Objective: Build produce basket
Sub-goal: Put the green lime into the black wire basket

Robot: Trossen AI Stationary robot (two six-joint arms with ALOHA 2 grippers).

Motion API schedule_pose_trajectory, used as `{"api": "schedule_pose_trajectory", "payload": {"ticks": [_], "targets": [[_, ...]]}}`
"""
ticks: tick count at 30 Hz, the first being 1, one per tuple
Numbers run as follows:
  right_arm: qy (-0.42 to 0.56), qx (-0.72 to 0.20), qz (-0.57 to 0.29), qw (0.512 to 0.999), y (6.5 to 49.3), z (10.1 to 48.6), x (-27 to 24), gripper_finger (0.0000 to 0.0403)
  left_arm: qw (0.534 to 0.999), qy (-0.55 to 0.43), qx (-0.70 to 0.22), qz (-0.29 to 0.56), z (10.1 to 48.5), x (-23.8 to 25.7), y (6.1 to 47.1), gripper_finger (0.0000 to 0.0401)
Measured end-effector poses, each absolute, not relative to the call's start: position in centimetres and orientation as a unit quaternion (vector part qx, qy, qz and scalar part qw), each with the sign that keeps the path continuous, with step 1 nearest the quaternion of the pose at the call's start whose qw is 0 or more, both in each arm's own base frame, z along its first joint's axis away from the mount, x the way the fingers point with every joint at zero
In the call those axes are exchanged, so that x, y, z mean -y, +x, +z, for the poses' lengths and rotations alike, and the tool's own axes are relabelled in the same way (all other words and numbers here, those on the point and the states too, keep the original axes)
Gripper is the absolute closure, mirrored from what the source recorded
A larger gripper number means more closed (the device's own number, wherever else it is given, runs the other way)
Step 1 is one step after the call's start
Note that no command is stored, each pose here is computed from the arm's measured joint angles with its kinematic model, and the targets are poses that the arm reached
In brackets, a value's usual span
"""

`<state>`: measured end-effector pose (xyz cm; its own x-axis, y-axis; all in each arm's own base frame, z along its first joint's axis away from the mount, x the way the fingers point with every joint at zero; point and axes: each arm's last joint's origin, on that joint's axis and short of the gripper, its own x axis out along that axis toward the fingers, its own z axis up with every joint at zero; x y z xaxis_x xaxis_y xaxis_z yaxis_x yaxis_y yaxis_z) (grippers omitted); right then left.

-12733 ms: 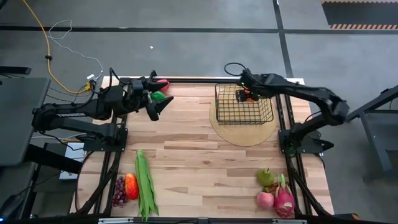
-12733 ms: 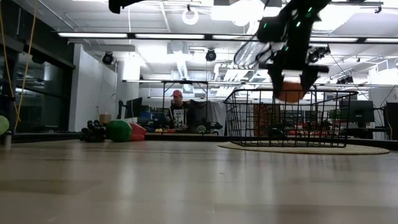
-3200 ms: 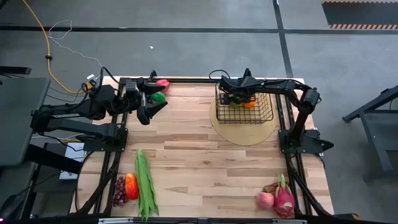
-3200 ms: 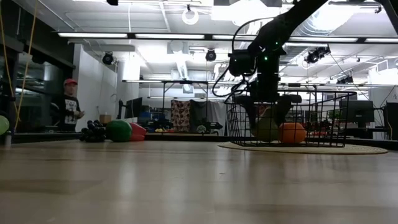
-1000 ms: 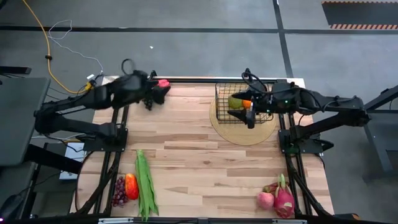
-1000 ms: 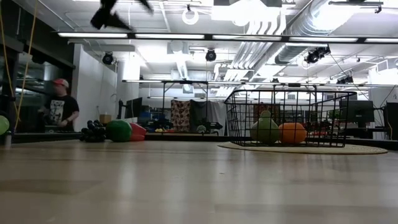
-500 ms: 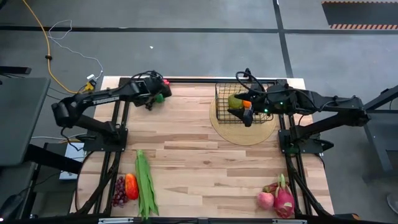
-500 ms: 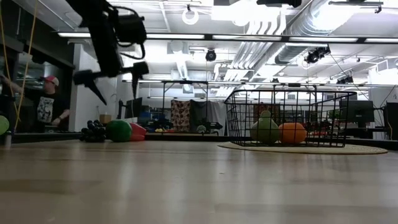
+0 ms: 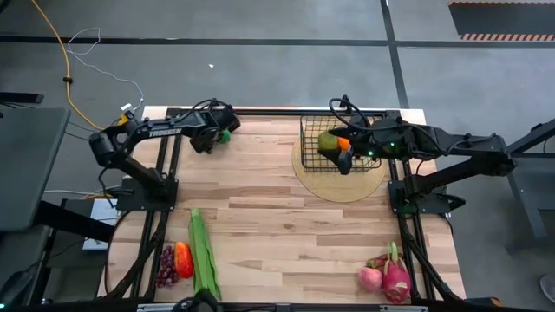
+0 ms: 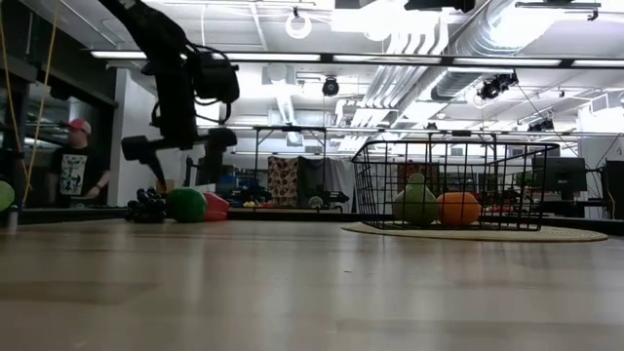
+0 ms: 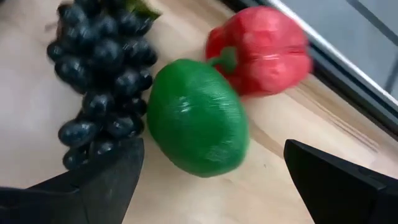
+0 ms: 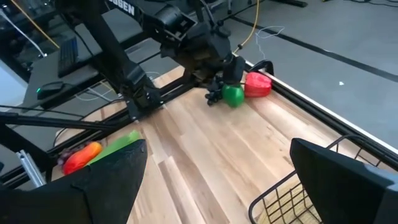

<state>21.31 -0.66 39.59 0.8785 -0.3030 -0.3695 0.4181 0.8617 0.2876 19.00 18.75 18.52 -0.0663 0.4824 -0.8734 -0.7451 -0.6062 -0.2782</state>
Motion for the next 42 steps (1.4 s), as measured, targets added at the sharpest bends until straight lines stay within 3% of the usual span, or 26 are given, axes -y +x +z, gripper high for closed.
{"api": "schedule_pose_trajectory", "payload": {"ticks": [10,34,38,42], "targets": [[0.183,-0.157,-0.19,0.952,21.3,39.6,0.7,0.0019,0.368,-0.575,-0.109,0.722,15.8,-20.3,19.2,0.0025],[0.209,-0.15,-0.2,0.946,21.3,39.6,0.7,0.0019,0.344,-0.55,-0.096,0.755,14.8,-21.8,18.0,0.0026],[0.216,-0.149,-0.201,0.944,21.3,39.6,0.7,0.0019,0.344,-0.551,-0.091,0.755,14.8,-22.0,17.9,0.0044],[0.218,-0.148,-0.201,0.943,21.3,39.6,0.7,0.0019,0.344,-0.552,-0.091,0.754,14.8,-22.0,17.9,0.0088]]}}
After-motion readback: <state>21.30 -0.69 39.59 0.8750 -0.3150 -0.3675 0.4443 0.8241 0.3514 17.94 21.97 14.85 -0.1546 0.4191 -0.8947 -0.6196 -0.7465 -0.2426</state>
